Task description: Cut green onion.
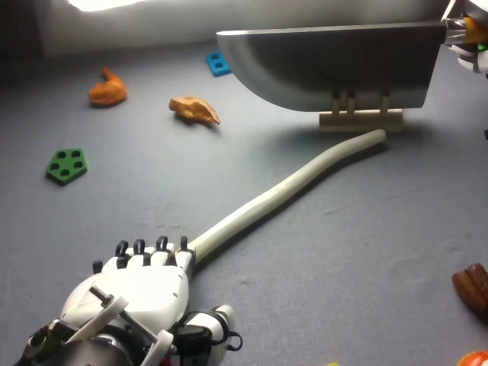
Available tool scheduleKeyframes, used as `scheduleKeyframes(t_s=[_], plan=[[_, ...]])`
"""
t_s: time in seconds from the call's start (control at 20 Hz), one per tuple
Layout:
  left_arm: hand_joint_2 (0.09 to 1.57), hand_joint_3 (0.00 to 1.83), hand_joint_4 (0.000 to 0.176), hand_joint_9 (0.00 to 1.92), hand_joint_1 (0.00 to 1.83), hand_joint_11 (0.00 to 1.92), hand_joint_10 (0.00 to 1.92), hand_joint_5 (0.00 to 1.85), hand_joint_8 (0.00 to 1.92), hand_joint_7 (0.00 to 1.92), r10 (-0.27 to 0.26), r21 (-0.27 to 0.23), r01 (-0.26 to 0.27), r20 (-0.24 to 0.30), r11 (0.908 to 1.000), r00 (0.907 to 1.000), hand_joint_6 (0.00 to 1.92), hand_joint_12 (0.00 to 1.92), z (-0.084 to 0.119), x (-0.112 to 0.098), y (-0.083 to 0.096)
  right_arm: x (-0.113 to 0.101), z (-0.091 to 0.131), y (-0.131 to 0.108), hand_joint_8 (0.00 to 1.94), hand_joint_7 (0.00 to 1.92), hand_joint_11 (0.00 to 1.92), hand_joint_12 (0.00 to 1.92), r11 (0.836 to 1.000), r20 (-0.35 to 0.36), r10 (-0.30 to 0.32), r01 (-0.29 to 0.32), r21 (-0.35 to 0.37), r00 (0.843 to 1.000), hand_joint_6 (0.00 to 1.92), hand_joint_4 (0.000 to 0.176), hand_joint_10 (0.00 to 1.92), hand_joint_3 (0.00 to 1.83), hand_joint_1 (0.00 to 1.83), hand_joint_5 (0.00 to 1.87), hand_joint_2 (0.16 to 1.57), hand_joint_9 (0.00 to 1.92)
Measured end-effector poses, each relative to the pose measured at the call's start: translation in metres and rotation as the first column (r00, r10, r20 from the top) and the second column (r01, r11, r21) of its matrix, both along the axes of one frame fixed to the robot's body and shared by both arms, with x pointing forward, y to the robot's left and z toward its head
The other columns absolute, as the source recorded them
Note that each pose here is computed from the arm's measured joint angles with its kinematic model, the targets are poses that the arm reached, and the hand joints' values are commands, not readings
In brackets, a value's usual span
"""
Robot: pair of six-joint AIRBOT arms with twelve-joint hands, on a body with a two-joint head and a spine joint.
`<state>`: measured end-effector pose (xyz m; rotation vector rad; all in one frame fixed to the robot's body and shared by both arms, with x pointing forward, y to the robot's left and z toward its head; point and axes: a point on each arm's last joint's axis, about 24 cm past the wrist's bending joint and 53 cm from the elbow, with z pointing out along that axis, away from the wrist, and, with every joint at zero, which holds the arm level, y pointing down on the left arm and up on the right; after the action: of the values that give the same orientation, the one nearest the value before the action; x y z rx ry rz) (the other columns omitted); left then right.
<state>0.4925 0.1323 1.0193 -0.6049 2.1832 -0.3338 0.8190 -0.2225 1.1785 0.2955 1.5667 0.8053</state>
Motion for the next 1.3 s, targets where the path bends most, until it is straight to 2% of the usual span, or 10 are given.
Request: scheduleKeyframes(t_s=[0.3, 0.4, 0.8, 0.95, 1.05, 1.25, 1.3], plan=[[1.44, 0.00, 0.000, 0.00, 0.08, 0.00, 0.00, 0.00, 0.00, 0.00, 0.000, -0.014, 0.000, -0.005, 0.9999, 1.0000, 0.00, 0.00, -0.003, 0.000, -0.004, 0.000, 0.010, 0.001, 1.94, 1.53, 1.68, 1.92, 1.000, 0.039, 0.004, -0.004, -0.011, 0.999, 1.92, 0.176, 1.92, 0.52, 1.59, 1.39, 0.92, 1.62], [1.45, 0.00, 0.000, 0.00, 0.00, 0.00, 0.00, 0.00, 0.00, 0.00, 0.003, -0.015, -0.003, -0.010, 0.9999, 0.9999, 0.00, 0.00, -0.007, -0.002, -0.004, 0.000, 0.015, 0.002, 1.94, 1.53, 1.66, 1.92, 1.000, 0.056, 0.005, -0.004, -0.016, 0.998, 1.92, 0.176, 1.92, 0.52, 1.58, 1.38, 0.91, 1.61], [1.44, 0.00, 0.000, 0.00, 0.06, 0.01, 0.00, 0.00, 0.00, 0.00, 0.005, -0.008, -0.005, -0.022, 1.0000, 0.9997, 0.00, 0.00, -0.013, -0.006, 0.000, 0.002, 0.056, -0.005, 1.94, 1.55, 1.68, 1.92, 1.000, 0.156, -0.006, 0.006, 0.000, 0.988, 1.92, 0.176, 1.92, 0.54, 1.56, 1.38, 0.93, 1.64], [1.43, 0.00, 0.000, 0.00, 0.03, 0.00, 0.00, 0.00, 0.00, 0.00, 0.002, 0.000, -0.002, -0.023, 1.0000, 0.9997, 0.00, 0.00, -0.015, -0.009, 0.000, -0.001, 0.064, -0.004, 1.94, 1.56, 1.68, 1.92, 1.000, 0.155, 0.004, -0.002, -0.011, 0.988, 1.92, 0.176, 1.92, 0.54, 1.60, 1.39, 0.91, 1.64], [1.44, 0.00, 0.000, 0.00, 0.02, 0.00, 0.00, 0.01, 0.00, 0.00, 0.002, 0.002, -0.002, -0.025, 1.0000, 0.9997, 0.00, 0.00, -0.016, -0.009, 0.001, -0.008, 0.072, 0.000, 1.94, 1.55, 1.65, 1.92, 1.000, 0.153, 0.018, -0.019, 0.001, 0.988, 1.92, 0.176, 1.92, 0.62, 1.56, 1.36, 0.87, 1.63], [1.46, 0.01, 0.000, 0.00, 0.00, 0.00, 0.00, 0.00, 0.00, 0.00, 0.000, 0.008, 0.000, -0.029, 1.0000, 0.9996, 0.00, 0.00, -0.018, -0.012, 0.002, -0.029, 0.090, 0.021, 1.94, 1.53, 1.64, 1.92, 0.997, 0.181, 0.072, -0.071, -0.013, 0.981, 1.92, 0.176, 1.92, 0.62, 1.59, 1.39, 0.84, 1.59], [1.46, 0.00, 0.000, 0.00, 0.05, 0.00, 0.00, 0.00, 0.00, 0.00, 0.000, 0.007, 0.000, -0.030, 1.0000, 0.9996, 0.00, 0.00, -0.018, -0.012, 0.002, -0.036, 0.092, 0.027, 1.94, 1.53, 1.64, 1.92, 0.996, 0.180, 0.088, -0.087, -0.015, 0.980, 1.92, 0.176, 1.92, 0.61, 1.62, 1.37, 0.83, 1.60]])
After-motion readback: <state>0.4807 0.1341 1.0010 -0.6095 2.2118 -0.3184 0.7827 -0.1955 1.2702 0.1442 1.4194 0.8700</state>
